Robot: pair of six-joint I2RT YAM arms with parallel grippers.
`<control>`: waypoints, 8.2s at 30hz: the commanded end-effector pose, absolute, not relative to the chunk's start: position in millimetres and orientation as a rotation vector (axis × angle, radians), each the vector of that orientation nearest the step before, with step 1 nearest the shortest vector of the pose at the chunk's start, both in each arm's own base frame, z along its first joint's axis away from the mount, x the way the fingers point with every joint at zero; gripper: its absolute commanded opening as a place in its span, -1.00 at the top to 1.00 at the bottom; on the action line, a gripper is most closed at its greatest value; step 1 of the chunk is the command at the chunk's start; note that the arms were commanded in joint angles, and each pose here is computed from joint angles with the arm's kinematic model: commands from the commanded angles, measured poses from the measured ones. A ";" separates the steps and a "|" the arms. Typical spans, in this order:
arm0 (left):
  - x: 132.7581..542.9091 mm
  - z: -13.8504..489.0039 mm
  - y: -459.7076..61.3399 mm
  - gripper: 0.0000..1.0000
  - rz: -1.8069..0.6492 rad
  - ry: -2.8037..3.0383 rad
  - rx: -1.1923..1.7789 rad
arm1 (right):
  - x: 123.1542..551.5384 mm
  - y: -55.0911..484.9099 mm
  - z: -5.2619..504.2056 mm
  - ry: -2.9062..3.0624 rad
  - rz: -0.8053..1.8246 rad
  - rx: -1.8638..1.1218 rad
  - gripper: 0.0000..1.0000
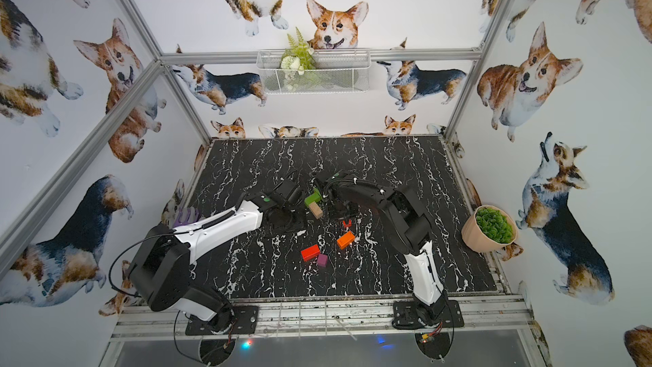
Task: Assemble a heart with building blocks
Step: Adjust the building block at the center of the board, then pick up the building block from the center of the board, then assemble the building block at the center of the board, then adjust the building block at the center of the board, then pick up the building block from the center of the board.
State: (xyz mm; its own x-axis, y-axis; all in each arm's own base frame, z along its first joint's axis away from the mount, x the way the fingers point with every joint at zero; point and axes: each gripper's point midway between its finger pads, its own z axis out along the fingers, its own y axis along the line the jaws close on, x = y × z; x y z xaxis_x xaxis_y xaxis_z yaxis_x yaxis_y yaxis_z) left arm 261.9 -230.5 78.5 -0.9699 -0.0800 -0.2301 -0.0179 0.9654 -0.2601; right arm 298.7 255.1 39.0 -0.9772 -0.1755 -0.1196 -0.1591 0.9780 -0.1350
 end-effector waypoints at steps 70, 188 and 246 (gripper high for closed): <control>329.8 27.5 -397.8 0.10 -0.214 2.847 0.672 | 230.2 50.4 125.8 2.794 -0.084 0.446 -0.12; 197.4 109.5 -171.2 -0.30 -0.380 2.801 -0.063 | 220.1 246.2 98.2 2.824 0.059 0.282 -0.49; 204.6 83.4 -96.1 0.18 -0.228 2.786 -0.478 | 219.2 358.0 73.2 2.845 0.217 -0.682 -0.36</control>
State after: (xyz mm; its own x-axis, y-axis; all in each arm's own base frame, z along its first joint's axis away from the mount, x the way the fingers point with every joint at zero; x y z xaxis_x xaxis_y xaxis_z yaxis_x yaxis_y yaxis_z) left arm 222.9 -115.6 90.8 -0.9014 -0.3014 -0.3108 -0.2451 0.9470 -0.2075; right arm 212.4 355.3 84.0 -0.8880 -0.3864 -0.2493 -0.4321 0.8867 0.1647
